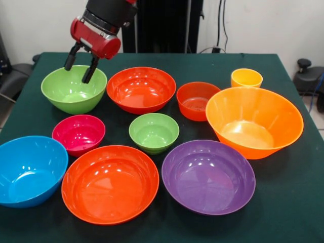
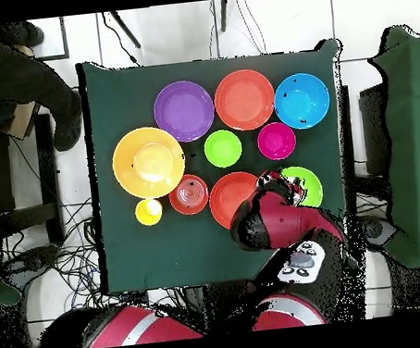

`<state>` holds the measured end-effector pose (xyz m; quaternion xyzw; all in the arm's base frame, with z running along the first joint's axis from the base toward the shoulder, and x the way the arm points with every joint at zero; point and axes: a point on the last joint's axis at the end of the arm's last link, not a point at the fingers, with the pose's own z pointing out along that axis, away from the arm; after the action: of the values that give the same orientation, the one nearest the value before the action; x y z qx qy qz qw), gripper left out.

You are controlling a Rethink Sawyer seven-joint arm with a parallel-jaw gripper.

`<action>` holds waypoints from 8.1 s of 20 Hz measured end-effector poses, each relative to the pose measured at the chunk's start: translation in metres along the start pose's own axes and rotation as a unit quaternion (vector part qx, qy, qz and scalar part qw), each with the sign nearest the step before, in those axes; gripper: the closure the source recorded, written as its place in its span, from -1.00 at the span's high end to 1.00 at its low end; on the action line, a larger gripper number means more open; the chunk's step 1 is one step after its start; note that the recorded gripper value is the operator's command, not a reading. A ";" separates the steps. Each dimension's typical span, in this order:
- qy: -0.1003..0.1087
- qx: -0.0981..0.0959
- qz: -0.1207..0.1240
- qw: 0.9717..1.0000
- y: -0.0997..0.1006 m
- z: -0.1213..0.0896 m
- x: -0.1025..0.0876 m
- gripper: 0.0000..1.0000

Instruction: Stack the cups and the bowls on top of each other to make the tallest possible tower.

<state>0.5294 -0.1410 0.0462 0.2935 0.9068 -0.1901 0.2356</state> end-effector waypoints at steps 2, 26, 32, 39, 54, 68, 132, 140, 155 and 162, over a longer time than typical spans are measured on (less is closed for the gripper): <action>-0.001 0.001 -0.002 1.000 0.003 0.001 0.001 1.00; -0.034 -0.009 0.003 0.999 0.012 -0.001 -0.034 1.00; -0.043 -0.013 0.007 0.999 0.016 0.000 -0.045 1.00; -0.051 -0.016 0.028 0.998 0.026 -0.001 -0.056 1.00; -0.034 -0.015 0.066 0.997 0.066 -0.017 -0.053 1.00; -0.028 -0.017 0.083 0.996 0.085 -0.023 -0.050 1.00; -0.066 -0.008 0.083 0.994 0.040 0.030 -0.013 1.00; -0.064 -0.026 0.091 0.993 0.056 0.019 -0.013 1.00; -0.067 -0.040 0.076 0.994 0.078 0.005 -0.006 1.00; -0.062 -0.037 0.074 0.995 0.076 0.003 0.001 1.00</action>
<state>0.5769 -0.0850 0.0273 0.3391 0.8724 -0.1564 0.3153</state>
